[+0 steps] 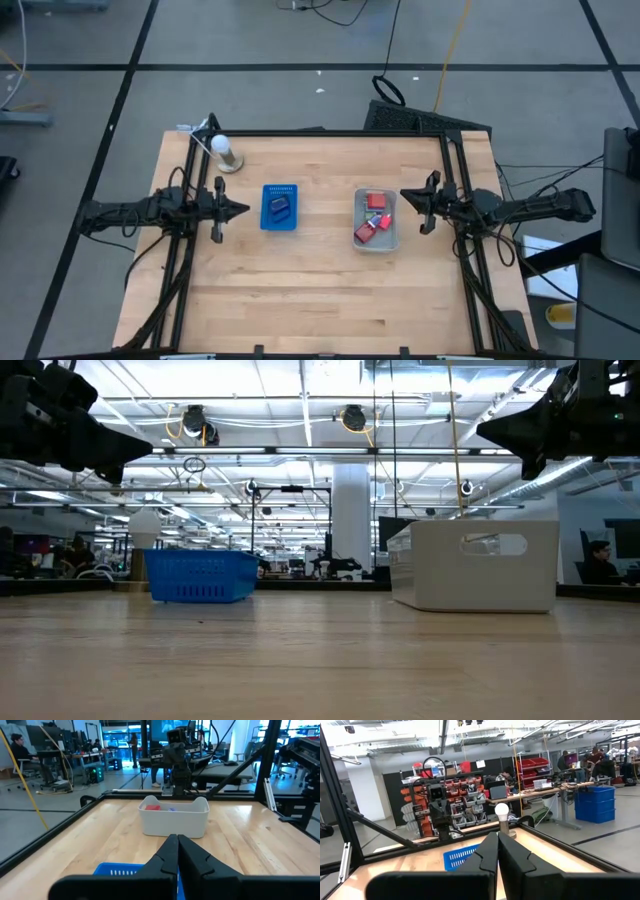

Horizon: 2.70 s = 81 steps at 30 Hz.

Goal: Pick & Place Office items
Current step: Return to home position

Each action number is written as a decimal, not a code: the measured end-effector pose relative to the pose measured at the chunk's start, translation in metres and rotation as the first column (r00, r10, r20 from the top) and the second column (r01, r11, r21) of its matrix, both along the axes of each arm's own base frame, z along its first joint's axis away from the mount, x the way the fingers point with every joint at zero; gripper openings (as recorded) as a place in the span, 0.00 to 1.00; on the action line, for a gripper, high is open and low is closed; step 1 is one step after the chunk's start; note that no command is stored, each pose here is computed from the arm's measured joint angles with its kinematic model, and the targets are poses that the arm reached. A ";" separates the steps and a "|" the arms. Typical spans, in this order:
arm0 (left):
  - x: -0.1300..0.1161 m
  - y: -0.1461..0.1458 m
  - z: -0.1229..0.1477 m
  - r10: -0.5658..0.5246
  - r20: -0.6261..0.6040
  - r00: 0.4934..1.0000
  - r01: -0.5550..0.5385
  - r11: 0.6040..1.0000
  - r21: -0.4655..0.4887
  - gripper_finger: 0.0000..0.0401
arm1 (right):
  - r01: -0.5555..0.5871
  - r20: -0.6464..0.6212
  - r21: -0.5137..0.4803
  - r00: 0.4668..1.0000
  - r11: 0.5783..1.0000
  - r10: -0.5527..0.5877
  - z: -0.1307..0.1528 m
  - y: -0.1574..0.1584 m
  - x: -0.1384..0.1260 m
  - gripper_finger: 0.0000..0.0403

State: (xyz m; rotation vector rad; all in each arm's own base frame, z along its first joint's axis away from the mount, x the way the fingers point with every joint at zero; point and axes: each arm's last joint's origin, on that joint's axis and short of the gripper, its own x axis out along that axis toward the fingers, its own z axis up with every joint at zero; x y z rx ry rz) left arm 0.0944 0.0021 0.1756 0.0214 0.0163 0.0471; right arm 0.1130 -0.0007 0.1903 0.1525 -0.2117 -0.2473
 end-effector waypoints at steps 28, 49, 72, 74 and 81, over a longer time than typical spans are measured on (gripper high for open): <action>0.000 0.000 0.000 -0.001 0.003 1.000 0.001 1.000 0.000 0.06 | 0.000 0.000 0.000 1.000 1.000 0.000 0.000 0.000 0.000 0.01; 0.000 0.000 0.000 -0.001 0.003 1.000 0.001 1.000 0.000 0.06 | 0.000 0.000 0.000 1.000 1.000 0.000 0.000 0.000 0.000 0.01; 0.000 0.000 0.000 -0.002 0.002 1.000 0.002 1.000 0.001 0.06 | 0.000 0.000 0.000 1.000 1.000 0.000 0.000 0.000 0.000 0.01; 0.000 0.000 0.000 -0.001 0.002 1.000 0.001 1.000 0.001 0.06 | -0.001 0.000 0.000 1.000 1.000 0.001 0.000 0.000 0.000 0.01; 0.000 0.000 0.000 -0.001 0.002 1.000 0.001 1.000 0.001 0.06 | 0.000 0.000 0.000 1.000 1.000 0.000 0.000 0.000 0.000 0.01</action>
